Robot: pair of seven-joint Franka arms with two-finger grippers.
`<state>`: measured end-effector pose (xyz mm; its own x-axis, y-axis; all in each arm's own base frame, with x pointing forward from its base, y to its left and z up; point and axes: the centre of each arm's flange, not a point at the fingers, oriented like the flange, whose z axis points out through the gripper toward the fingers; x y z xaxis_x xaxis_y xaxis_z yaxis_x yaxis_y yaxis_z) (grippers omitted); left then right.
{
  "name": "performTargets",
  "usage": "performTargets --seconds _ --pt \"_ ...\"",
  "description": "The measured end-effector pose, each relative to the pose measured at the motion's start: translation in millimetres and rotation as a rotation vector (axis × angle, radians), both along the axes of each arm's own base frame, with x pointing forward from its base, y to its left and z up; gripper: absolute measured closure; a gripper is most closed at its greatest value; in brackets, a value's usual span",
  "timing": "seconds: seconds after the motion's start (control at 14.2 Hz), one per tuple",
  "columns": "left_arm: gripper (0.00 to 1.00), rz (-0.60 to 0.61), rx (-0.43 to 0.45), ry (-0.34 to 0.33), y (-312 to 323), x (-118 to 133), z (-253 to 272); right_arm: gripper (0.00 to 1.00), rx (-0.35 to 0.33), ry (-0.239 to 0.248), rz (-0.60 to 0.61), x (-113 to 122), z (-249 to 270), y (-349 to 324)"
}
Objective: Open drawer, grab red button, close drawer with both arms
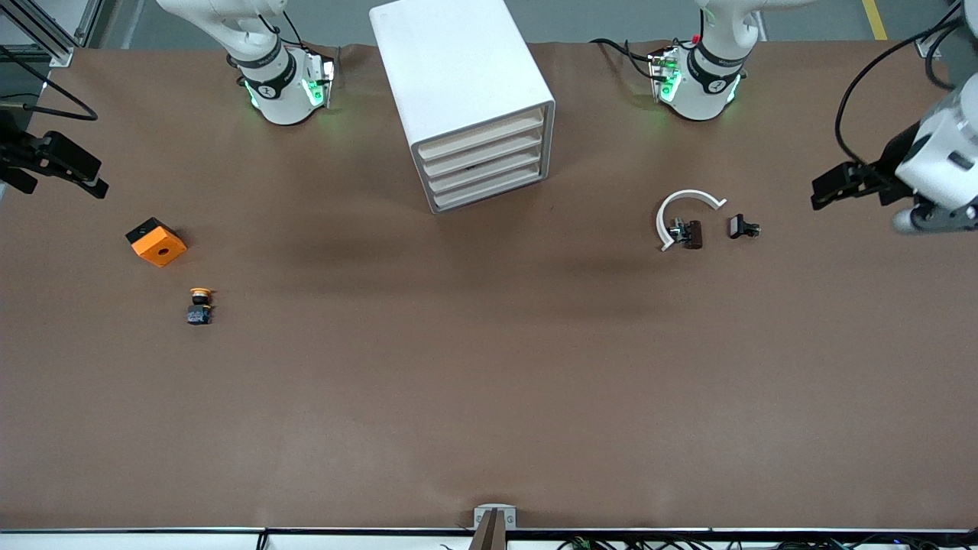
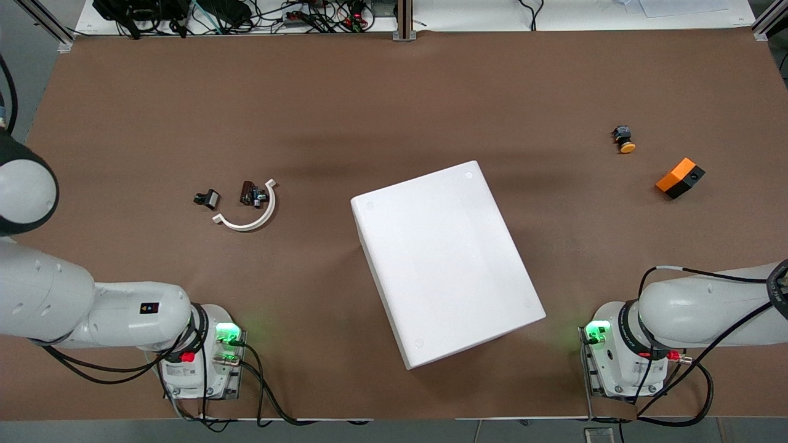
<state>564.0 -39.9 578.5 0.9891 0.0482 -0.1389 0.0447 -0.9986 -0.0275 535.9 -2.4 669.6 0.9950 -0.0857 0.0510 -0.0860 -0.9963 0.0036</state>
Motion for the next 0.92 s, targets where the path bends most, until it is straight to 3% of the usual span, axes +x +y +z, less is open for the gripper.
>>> performTargets --seconds 0.42,0.7,0.92 --pt "0.0 0.219 0.056 0.166 -67.9 34.7 -122.4 0.0 0.0 0.0 0.001 0.0 0.1 0.8" --pt "0.0 0.418 0.111 0.262 -149.8 30.8 -197.5 0.0 0.0 0.0 0.009 0.0 0.1 4.7" --pt "0.0 0.521 0.169 0.305 -227.5 10.0 -248.8 0.0 0.0 0.0 0.009 0.0 0.1 4.8"
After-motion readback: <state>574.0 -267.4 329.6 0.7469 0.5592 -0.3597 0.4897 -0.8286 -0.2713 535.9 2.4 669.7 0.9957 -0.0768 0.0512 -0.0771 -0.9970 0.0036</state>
